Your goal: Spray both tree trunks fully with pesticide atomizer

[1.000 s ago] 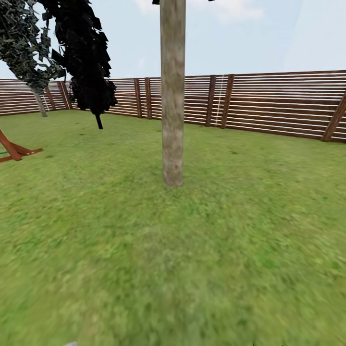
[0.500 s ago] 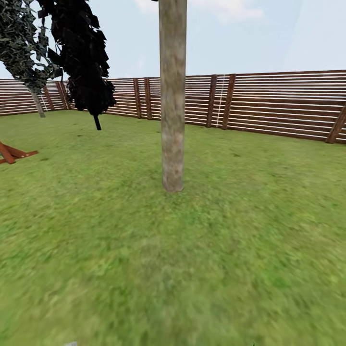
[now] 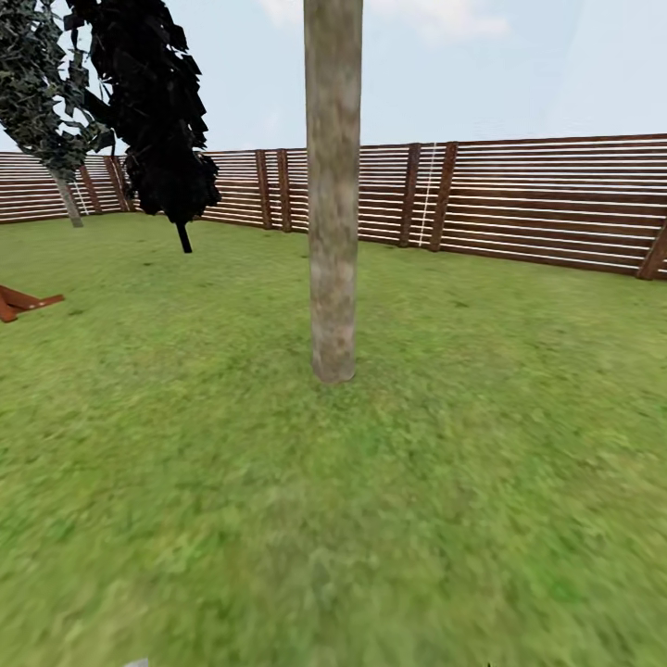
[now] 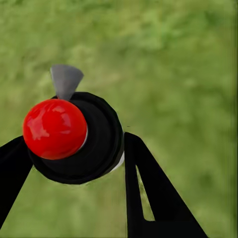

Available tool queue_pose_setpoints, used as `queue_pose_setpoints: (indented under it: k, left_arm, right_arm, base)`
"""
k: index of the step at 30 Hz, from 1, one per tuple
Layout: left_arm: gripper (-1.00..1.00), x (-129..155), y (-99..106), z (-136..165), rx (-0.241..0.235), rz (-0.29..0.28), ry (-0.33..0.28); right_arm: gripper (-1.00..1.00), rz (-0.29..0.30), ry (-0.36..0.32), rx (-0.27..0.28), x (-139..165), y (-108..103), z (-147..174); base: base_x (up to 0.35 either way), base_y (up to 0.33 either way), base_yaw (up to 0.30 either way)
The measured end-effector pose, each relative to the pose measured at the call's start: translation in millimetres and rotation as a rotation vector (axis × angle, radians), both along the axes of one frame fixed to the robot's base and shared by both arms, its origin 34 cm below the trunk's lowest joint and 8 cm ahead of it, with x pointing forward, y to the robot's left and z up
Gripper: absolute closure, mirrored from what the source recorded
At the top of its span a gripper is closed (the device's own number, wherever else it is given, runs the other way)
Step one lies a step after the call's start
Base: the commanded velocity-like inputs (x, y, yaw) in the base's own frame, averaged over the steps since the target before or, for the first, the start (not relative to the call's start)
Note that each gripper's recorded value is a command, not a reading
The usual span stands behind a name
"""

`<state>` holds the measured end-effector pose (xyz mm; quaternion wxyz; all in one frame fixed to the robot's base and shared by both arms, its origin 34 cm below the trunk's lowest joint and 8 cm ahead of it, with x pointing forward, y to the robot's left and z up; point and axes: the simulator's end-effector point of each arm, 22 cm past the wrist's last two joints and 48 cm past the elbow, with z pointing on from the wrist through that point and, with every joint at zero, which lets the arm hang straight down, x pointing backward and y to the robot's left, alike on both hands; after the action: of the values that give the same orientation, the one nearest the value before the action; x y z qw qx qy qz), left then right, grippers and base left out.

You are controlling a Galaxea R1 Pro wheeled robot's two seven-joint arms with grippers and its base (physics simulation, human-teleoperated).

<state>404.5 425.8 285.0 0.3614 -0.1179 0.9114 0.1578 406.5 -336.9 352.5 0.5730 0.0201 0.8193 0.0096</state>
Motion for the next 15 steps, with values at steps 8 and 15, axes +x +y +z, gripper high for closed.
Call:
queue_pose_setpoints:
  k: [8,15]
  left_arm:
    - [1.00,0.0,-0.1,0.0,0.000,0.000,0.000]
    - [1.00,0.0,-0.1,0.0,0.000,0.000,0.000]
  right_arm:
    - [-1.00,0.000,0.000,0.000,0.0,0.2,0.0]
    - [-1.00,0.000,0.000,0.000,0.0,0.1,0.0]
  base:
    - [0.338,0.000,0.000]
    - [0.338,0.000,0.000]
